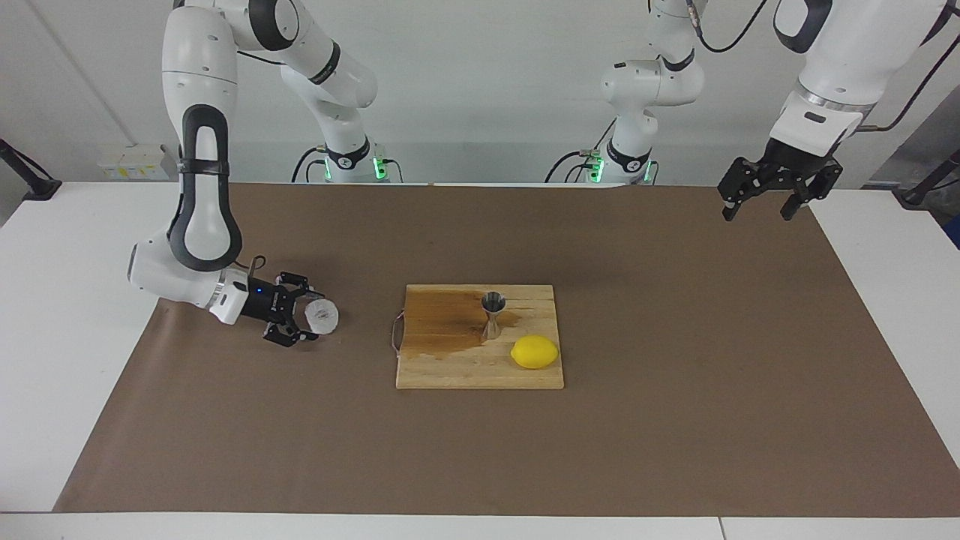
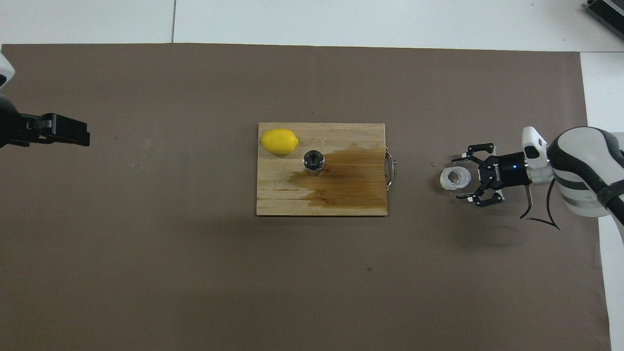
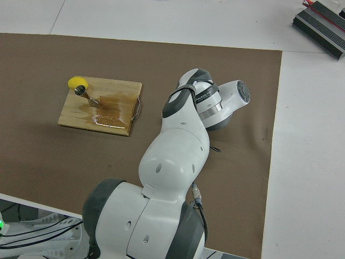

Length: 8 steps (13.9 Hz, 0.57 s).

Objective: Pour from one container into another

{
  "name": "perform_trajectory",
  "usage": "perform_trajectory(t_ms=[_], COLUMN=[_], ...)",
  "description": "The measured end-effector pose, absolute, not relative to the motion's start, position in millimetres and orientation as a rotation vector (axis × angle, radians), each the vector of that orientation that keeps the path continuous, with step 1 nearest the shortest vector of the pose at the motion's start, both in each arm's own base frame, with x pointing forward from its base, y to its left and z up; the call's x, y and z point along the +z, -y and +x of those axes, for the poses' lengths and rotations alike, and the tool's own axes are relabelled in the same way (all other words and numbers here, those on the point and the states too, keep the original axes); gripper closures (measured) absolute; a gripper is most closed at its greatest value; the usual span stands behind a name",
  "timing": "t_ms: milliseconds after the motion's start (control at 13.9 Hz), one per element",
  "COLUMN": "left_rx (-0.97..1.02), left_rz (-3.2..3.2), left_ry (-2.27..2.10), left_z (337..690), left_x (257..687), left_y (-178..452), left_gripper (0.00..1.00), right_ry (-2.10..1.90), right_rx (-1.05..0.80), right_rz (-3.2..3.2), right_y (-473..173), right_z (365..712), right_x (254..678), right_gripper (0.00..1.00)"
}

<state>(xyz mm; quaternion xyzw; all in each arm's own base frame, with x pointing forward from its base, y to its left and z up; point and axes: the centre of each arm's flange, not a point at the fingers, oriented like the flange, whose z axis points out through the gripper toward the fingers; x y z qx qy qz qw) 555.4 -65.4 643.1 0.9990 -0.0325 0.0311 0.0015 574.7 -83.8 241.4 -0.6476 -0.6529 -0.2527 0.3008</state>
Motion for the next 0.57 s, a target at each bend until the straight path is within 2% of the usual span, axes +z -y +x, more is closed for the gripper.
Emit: perform_trajectory(t_ms=[144,431,574], left_rx=[0.025,-0.014,-0.018], left_rz=[3.14,3.143,3.142], left_ry=[0.122,0.129,0.146], left_z=[549.4,545.8,544.7], left_x=[638.9,634.1,634.0], left_y=[71.6,72.3,70.2], left_gripper=[0.0,0.0,0.0], right_ry=[1.746,1.737,1.744], right_rx=[-0.67,-0.748,-0.755], right_rz=[-1.705,-1.687,-1.675], right_y=[80.2,76.6,71.5], right_z=[573.2,576.3,577.6], right_x=[238.7,241.0,241.7], right_gripper=[0.0,0.46,0.49])
